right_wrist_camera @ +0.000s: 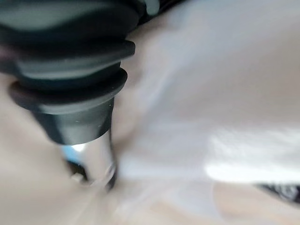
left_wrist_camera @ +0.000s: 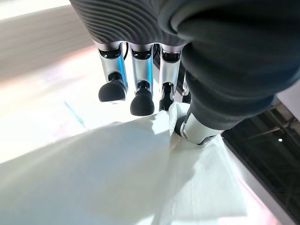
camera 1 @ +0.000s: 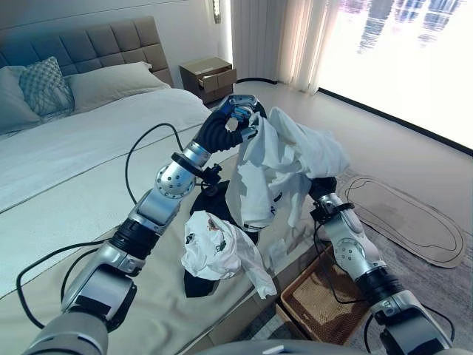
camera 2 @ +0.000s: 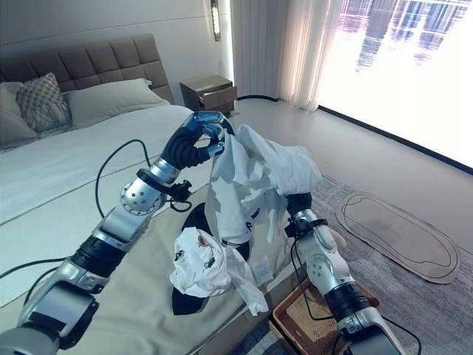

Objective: Pick up clothes into the bucket

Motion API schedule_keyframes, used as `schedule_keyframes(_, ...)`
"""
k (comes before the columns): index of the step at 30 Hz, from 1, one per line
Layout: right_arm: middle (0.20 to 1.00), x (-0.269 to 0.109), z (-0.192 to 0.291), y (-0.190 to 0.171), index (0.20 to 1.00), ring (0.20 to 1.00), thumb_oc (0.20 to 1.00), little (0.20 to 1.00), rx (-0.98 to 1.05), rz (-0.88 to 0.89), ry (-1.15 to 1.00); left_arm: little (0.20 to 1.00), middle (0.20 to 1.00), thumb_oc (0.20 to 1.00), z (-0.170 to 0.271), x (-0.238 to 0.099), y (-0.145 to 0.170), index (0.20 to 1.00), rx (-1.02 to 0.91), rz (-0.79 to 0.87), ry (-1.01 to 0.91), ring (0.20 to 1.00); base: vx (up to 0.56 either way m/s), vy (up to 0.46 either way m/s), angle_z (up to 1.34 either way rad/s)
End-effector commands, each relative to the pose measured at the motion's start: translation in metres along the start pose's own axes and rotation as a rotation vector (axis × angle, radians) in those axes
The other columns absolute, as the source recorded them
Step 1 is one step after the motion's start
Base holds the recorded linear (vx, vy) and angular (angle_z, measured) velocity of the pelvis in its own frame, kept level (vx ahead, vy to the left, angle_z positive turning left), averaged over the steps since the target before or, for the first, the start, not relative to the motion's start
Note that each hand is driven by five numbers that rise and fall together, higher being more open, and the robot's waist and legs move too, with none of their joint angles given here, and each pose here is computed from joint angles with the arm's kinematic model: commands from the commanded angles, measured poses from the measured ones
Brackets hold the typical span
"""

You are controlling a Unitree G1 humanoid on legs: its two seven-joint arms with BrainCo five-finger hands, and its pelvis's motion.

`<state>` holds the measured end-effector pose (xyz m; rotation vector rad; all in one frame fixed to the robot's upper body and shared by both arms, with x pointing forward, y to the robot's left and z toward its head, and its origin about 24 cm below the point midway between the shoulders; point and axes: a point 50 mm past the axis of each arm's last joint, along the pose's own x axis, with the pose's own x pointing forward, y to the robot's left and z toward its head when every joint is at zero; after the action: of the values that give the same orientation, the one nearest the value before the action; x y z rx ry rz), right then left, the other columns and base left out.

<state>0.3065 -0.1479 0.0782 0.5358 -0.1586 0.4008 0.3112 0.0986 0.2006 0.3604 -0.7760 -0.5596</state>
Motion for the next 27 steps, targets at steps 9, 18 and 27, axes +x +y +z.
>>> schedule_keyframes(9,0.2,0.023,0.006,0.021,0.2,0.2,0.2,0.2,0.111,0.061,-0.124,0.2,0.2,0.2,0.006,-0.008,0.02,0.2,-0.08,0.125,-0.071,0.2,0.0,0.0,0.0)
schedule_keyframes(18,0.2,0.012,0.018,0.009,0.2,0.2,0.2,0.2,0.198,-0.043,-0.254,0.2,0.2,0.2,-0.019,-0.031,0.009,0.2,-0.121,0.159,0.058,0.2,0.0,0.0,0.0)
schedule_keyframes(27,0.2,0.002,0.049,-0.006,0.2,0.2,0.2,0.2,0.199,-0.159,-0.448,1.0,1.0,1.0,-0.041,-0.058,-0.002,1.0,-0.082,0.195,0.194,1.0,0.0,0.0,0.0)
